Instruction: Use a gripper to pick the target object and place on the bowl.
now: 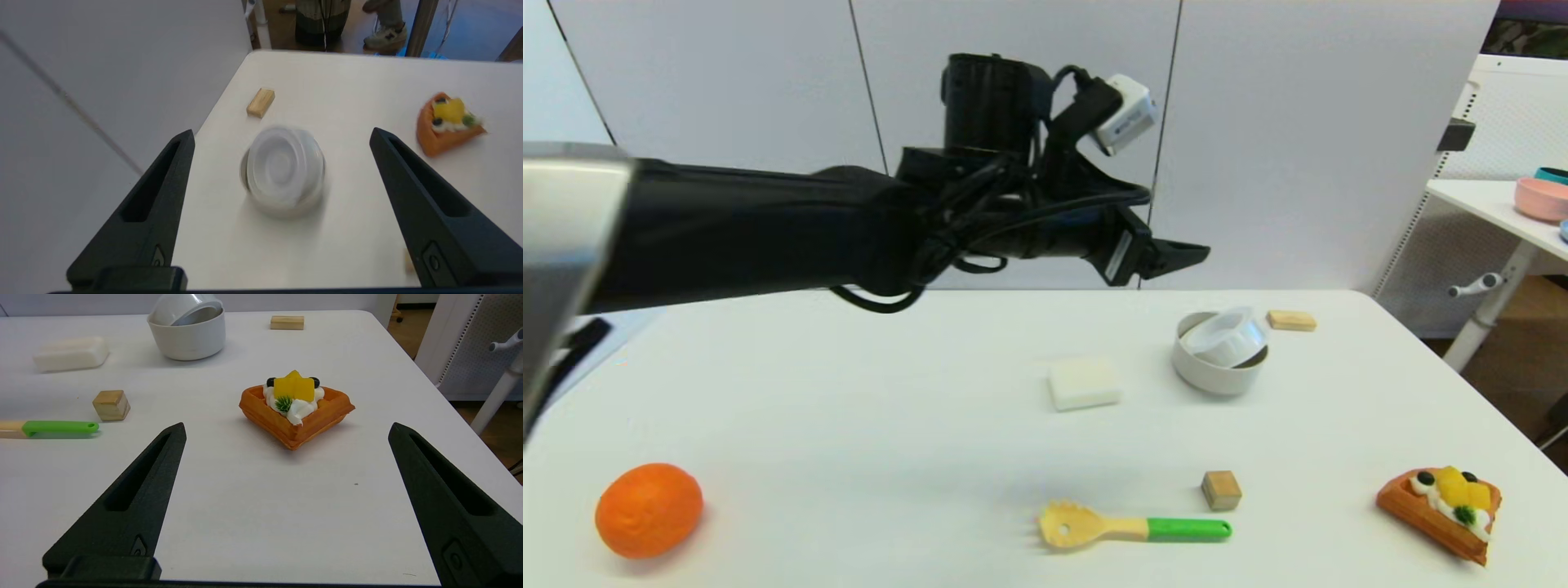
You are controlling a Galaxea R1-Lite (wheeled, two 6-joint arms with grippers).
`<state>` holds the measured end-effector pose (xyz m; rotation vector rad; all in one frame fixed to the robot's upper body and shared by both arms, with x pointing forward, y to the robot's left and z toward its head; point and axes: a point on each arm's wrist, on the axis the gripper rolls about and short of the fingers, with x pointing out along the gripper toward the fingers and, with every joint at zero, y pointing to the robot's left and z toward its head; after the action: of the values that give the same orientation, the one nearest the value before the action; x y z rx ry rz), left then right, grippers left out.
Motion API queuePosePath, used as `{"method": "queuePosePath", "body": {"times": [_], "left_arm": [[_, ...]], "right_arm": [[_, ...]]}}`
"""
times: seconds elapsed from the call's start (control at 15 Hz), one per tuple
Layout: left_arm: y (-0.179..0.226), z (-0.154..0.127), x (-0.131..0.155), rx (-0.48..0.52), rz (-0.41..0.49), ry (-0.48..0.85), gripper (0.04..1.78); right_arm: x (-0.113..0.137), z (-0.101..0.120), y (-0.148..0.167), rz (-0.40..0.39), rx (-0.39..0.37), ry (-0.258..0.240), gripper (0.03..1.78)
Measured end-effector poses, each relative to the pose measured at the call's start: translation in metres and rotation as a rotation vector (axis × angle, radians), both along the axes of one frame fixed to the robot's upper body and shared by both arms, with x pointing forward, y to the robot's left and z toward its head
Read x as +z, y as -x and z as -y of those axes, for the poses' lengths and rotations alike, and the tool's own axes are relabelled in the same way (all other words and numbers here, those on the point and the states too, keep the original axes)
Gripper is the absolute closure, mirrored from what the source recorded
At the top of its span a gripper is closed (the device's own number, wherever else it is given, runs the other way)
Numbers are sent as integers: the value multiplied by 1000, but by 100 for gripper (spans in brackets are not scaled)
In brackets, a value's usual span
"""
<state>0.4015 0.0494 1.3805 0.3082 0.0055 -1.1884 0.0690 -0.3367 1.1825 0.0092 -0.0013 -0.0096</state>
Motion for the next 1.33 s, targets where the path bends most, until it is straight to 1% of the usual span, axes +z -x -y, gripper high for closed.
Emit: {"method": "queuePosePath", "body": {"times": [0.2,0.33,0.53,0.67,0.8,1.0,1.13,1.27,1.33], "left_arm": [[49,-68,11,146,-37,-65,25],[89,-121,8,273,-57,-104,22],[150,-192,-6,453,-57,-110,18],[194,-229,-24,557,-42,-85,17],[234,-253,-48,645,-33,-40,16],[280,-274,-83,791,1,47,14],[301,-279,-106,879,33,96,13],[308,-280,-130,920,52,117,13],[311,-280,-137,931,69,129,13]], "right_arm": [[0,0,0,0,1,0,10],[0,0,0,0,0,0,10],[0,0,0,0,0,0,10],[0,0,0,0,0,0,10],[0,0,0,0,1,0,10],[0,0,0,0,0,0,10],[0,0,0,0,1,-1,10],[0,0,0,0,0,0,10],[0,0,0,0,0,0,10]]}}
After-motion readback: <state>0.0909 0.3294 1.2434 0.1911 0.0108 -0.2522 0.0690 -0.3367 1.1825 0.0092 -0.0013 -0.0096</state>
